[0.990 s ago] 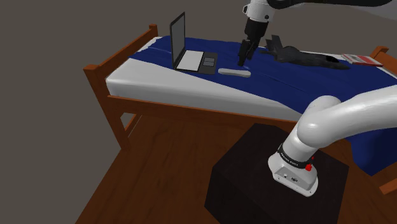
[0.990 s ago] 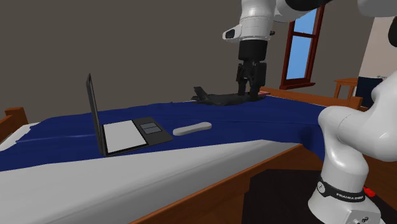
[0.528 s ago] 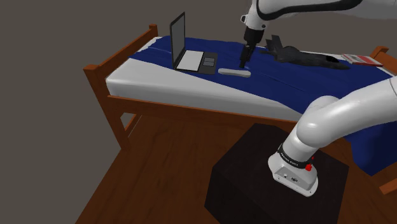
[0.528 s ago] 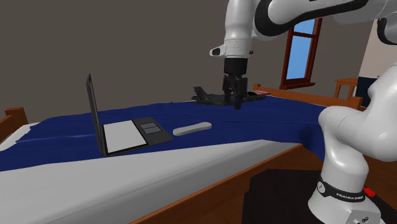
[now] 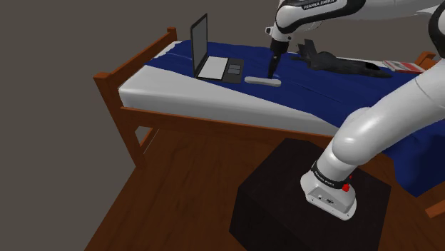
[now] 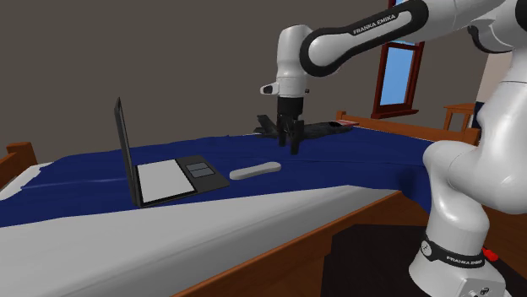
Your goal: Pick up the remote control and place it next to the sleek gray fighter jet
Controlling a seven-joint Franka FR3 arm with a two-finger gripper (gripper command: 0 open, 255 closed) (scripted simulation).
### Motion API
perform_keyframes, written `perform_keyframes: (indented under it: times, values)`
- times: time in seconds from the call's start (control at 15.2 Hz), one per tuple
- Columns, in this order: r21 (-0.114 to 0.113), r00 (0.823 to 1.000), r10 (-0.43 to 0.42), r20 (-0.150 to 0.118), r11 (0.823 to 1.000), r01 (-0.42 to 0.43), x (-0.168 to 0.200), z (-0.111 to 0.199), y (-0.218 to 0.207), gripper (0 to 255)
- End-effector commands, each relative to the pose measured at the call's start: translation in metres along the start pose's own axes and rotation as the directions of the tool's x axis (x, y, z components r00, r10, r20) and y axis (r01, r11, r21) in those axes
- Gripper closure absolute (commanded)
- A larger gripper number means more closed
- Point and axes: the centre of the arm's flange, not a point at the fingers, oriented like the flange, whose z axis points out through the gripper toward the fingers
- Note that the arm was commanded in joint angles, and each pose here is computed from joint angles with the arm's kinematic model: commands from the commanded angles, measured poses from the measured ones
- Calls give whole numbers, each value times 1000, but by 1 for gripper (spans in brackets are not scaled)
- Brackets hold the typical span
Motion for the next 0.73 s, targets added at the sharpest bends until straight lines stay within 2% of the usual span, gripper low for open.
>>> perform_keyframes:
  times: [0.0, 0.66]
  values:
    - [-5, 1000, -31, 4, 1000, 31, 5, 10, 23, 0]
    - [-17, 985, -170, 27, 985, 170, 43, 70, 133, 0]
